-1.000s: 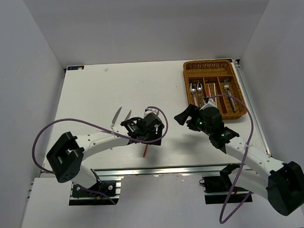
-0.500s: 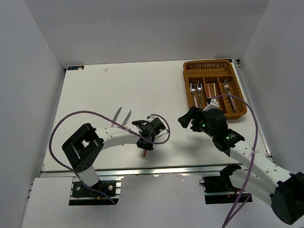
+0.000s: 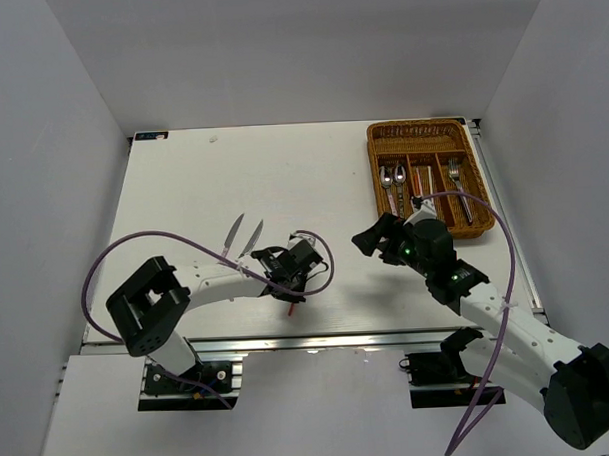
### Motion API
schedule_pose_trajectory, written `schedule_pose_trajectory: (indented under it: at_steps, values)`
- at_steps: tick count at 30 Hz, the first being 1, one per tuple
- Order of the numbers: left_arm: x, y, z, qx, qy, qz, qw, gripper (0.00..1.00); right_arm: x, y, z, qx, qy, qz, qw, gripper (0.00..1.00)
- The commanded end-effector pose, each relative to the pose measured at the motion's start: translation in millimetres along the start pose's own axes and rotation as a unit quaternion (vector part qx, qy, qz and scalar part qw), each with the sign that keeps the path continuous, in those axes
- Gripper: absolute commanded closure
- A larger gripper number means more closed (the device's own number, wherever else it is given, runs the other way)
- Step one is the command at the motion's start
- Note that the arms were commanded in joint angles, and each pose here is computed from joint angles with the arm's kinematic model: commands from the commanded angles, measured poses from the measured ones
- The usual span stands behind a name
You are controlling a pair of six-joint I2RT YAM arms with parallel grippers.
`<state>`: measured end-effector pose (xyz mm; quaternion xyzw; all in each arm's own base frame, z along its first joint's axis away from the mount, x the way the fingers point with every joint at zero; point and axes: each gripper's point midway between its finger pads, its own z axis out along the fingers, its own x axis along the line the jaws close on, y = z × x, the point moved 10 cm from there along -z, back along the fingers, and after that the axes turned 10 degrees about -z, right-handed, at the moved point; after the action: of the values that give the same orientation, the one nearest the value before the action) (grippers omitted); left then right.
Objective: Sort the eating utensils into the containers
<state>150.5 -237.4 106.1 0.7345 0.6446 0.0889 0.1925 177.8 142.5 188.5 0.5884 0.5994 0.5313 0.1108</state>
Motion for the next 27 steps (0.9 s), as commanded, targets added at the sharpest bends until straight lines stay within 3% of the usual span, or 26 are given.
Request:
schedule_pose_trajectory:
  at_steps: [1,5,20,22,23,26,27]
  values:
    - [-9,14,-25,-0.061,-0.065,-0.03,0.996,1.0,9,-2,1,-0.019,0.045,0.065,0.997,0.11]
    - [-19,25,-46,-0.094,-0.14,-0.054,0.984,1.0,20,-10,10,-0.031,0.053,0.112,0.992,0.11]
    - [-40,37,-74,-0.105,-0.25,-0.067,0.96,1.0,58,-25,45,0.015,0.075,0.104,0.992,0.12]
    - [-41,38,-77,-0.107,-0.258,-0.066,0.958,1.0,58,-32,50,0.024,0.084,0.104,0.991,0.19]
    - [-42,39,-78,-0.108,-0.261,-0.066,0.957,1.0,62,-31,51,0.024,0.107,0.104,0.988,0.32]
    - [-41,40,-77,-0.113,-0.256,-0.067,0.958,1.0,70,-34,57,0.045,0.149,0.103,0.982,0.57]
    - [-41,41,-78,-0.117,-0.255,-0.068,0.958,1.0,72,-35,58,0.048,0.161,0.102,0.981,0.6]
